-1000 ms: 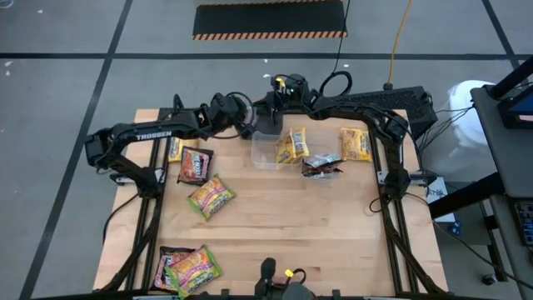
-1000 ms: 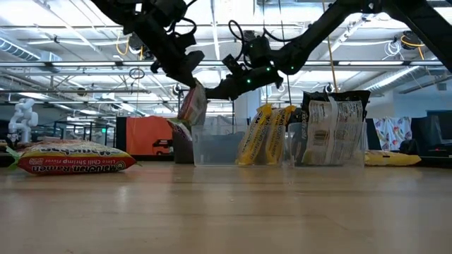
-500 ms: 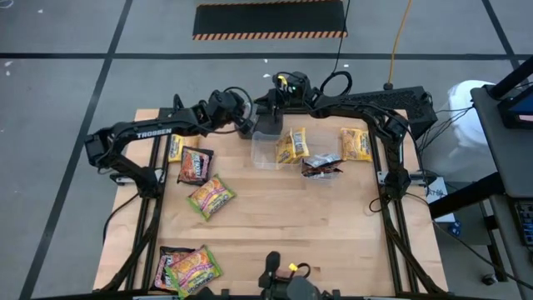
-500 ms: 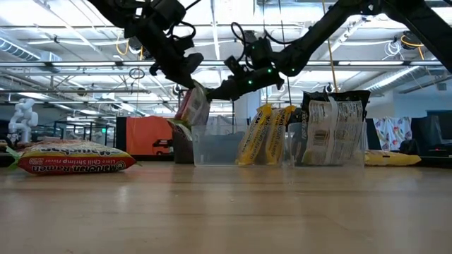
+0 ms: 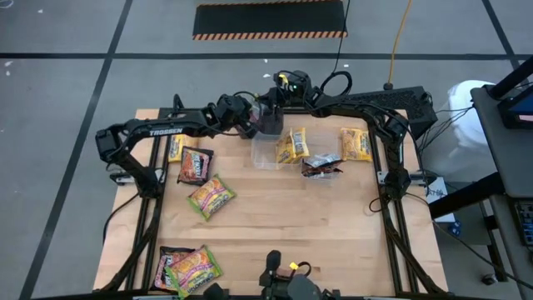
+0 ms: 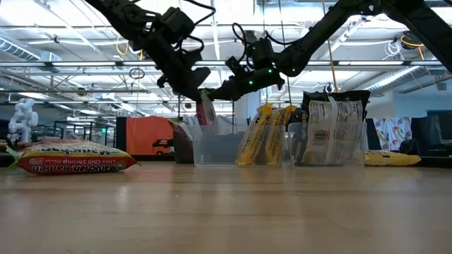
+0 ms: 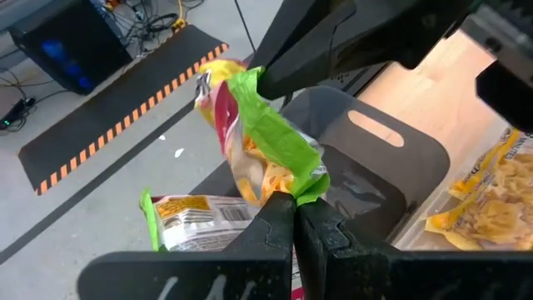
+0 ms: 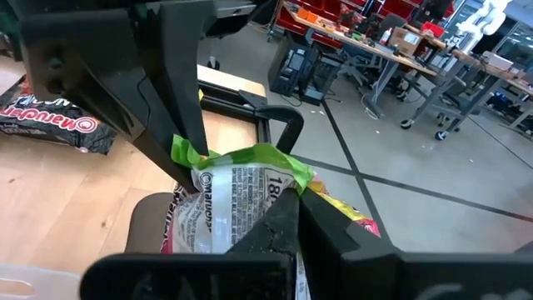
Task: Sort Maruchan noodles
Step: Put the green noodle pack into the black bin
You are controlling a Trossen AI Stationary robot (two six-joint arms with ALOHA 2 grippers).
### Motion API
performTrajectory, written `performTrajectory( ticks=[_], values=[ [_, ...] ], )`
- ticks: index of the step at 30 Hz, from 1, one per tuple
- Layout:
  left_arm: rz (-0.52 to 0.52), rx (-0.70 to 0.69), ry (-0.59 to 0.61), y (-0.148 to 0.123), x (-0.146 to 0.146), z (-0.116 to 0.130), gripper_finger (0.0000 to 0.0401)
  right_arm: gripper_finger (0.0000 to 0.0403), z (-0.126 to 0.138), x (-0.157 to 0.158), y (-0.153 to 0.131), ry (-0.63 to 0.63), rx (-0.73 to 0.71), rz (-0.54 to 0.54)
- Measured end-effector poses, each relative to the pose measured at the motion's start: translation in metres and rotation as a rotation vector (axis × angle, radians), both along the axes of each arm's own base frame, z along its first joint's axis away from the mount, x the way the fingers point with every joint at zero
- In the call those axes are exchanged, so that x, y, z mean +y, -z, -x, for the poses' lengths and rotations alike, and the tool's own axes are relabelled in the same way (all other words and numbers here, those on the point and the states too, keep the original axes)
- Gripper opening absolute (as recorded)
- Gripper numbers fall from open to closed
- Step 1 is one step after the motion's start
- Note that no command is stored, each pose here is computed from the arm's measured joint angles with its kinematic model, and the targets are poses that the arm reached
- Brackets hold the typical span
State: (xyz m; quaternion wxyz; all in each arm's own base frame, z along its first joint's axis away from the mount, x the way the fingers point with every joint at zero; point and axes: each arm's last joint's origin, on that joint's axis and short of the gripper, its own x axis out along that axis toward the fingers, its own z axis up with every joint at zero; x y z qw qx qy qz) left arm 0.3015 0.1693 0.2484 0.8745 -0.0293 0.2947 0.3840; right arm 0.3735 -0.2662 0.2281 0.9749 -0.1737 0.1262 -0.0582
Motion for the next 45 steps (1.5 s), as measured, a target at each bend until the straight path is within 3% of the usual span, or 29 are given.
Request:
performTrajectory(
  ticks=[10, 45],
  values=[
    [0.05, 0.032, -0.015, 0.005, -0.004, 0.002, 0.0001, 0.0, 0.0, 0.001, 0.001, -0.007, 0.01, -0.013],
    [0.039, 0.04, 0.03, -0.002, -0.016, 0.001, 0.0001, 0.0, -0.006, 0.012, 0.006, -0.03, 0.055, -0.046]
  ],
)
